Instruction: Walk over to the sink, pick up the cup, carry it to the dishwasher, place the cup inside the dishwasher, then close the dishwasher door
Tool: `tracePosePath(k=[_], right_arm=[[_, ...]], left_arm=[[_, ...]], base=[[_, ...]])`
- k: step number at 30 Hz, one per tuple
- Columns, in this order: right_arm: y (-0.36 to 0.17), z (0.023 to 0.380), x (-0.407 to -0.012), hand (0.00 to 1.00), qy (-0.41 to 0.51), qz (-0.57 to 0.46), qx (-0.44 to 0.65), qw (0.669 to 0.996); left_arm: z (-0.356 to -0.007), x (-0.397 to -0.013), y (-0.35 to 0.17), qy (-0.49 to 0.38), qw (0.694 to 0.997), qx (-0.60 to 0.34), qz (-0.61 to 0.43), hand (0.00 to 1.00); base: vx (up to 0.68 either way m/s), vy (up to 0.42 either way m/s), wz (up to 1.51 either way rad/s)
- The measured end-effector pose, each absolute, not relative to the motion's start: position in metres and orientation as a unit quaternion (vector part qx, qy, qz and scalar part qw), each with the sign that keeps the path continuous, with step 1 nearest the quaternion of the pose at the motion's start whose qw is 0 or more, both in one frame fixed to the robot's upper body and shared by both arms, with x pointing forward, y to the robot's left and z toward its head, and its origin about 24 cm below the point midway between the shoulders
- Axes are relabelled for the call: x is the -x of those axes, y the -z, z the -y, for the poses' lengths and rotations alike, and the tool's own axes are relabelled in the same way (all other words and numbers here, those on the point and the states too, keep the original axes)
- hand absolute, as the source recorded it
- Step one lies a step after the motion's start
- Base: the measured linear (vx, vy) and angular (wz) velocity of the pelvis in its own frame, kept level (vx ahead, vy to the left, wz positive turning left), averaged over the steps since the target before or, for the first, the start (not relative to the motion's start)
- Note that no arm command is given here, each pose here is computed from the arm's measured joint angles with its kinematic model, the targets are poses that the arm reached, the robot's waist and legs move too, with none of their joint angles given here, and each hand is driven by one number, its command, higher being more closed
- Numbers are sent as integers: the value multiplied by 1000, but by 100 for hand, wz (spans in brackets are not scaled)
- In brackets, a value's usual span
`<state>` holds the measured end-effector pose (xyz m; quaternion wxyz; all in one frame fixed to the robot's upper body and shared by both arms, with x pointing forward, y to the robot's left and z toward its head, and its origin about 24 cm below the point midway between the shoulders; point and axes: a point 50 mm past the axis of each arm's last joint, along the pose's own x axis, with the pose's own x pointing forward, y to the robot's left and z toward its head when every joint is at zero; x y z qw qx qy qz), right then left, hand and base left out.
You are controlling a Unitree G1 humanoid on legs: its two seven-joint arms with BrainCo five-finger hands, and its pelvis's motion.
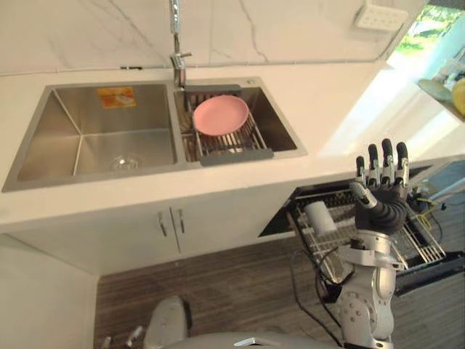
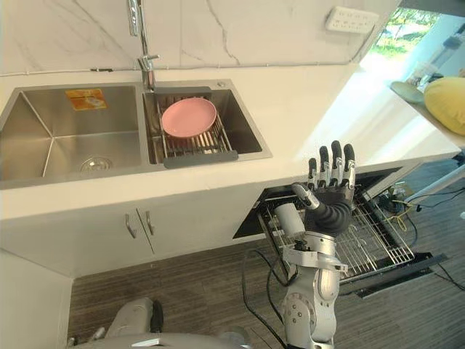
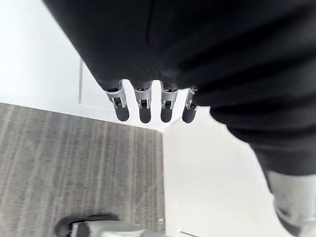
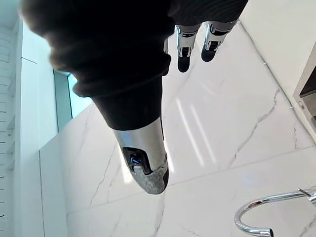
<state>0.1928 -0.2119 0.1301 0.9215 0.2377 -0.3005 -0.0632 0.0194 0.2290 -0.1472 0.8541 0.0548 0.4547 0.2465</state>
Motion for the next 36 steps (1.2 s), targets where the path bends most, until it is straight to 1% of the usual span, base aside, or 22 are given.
tracePosePath(k=[3, 8, 11, 14, 15, 17, 21, 24, 27, 29, 31, 33, 36], right_arm=[[-132, 212, -195, 0, 61, 304, -231, 922], [-135, 211, -198, 0, 58, 309, -217, 924], [-138, 208, -197, 0, 51, 312, -213, 924], [-137, 207, -191, 0, 46, 301, -211, 929], [-135, 208, -187, 0, 44, 291, -202, 934], [-136, 209, -183, 0, 40, 289, -194, 937], [-138, 207, -184, 0, 23, 288, -189, 938], [-139, 208, -184, 0, 16, 292, -184, 938], [-139, 216, -183, 0, 18, 290, -168, 942], [-139, 222, -181, 0, 23, 291, -160, 943], [-139, 229, -180, 0, 34, 289, -149, 945], [-139, 233, -181, 0, 36, 283, -133, 949], [-140, 234, -185, 0, 38, 281, -108, 953]], left_arm=[[-229, -32, 144, -244, 866, -56, -434, 0], [-227, -70, 137, -228, 892, -58, -386, 0], [-225, -77, 135, -225, 896, -54, -379, 0], [-232, -75, 134, -230, 891, -61, -387, 0], [-218, -73, 138, -220, 891, -46, -395, 0], [-201, -77, 139, -203, 896, -29, -394, 0], [-193, -79, 140, -199, 897, -17, -394, 0], [-197, -63, 145, -215, 884, -16, -415, 0], [-206, -34, 152, -221, 860, -45, -457, 0], [-209, -25, 152, -220, 855, -59, -466, 0], [-210, -26, 151, -219, 857, -75, -461, 0], [-208, -35, 149, -207, 867, -89, -445, 0], [-204, -39, 149, -184, 873, -103, -440, 0]], base=[[265, 51, -19], [219, -109, 4], [222, -226, -5], [222, -393, 13], [237, -371, 22], [246, -254, 36], [132, -123, 31], [25, -63, 16], [25, -14, 18], [51, -5, 38], [50, -7, 64], [24, -6, 64], [-13, -19, 27]])
